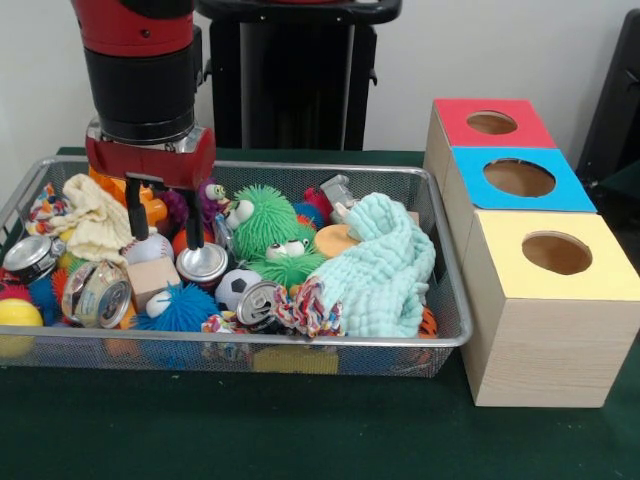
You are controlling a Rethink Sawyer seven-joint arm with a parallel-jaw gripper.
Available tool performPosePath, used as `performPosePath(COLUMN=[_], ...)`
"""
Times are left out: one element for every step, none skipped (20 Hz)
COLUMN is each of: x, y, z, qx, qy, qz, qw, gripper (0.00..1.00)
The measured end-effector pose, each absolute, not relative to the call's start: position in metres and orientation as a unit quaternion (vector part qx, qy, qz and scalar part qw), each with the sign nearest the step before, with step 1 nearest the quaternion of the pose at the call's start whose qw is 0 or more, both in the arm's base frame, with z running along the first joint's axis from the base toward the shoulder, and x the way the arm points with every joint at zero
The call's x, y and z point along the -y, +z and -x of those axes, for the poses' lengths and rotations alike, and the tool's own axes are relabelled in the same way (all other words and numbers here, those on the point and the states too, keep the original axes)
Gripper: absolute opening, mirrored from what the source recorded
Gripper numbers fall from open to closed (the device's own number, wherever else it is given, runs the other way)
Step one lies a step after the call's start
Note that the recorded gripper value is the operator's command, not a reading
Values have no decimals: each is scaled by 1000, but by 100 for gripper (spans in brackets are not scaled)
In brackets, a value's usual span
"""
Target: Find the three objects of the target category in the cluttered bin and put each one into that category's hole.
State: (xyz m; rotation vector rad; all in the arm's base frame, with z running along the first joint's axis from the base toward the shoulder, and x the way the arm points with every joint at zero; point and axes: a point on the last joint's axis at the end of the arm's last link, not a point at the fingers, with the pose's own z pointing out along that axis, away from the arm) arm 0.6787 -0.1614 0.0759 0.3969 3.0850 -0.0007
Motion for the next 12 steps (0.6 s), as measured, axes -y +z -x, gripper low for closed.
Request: performPosePath(x=[162, 162, 163, 163, 164, 165, 166, 166, 167, 167, 167, 167], y=[75, 74, 74, 73, 73, 73, 73, 73, 73, 74, 74, 74], z=[-679, -679, -679, -680, -680, -681, -682, -682, -682, -681, -680, -680], qx=[-992, -992, -992, -992, -992, -992, -992, -992, -992, -992, -992, -992], qy=[2, 3, 5, 8, 13, 18, 21, 23, 26, 31, 33, 34], qz=[-125, -124, -122, -122, -122, -122, -122, -122, -122, -122, -121, -121], qw=[16, 17, 18, 19, 20, 22, 23, 24, 25, 26, 25, 25], gripper=[100, 100, 100, 100, 100, 100, 100, 100, 100, 100, 100, 100])
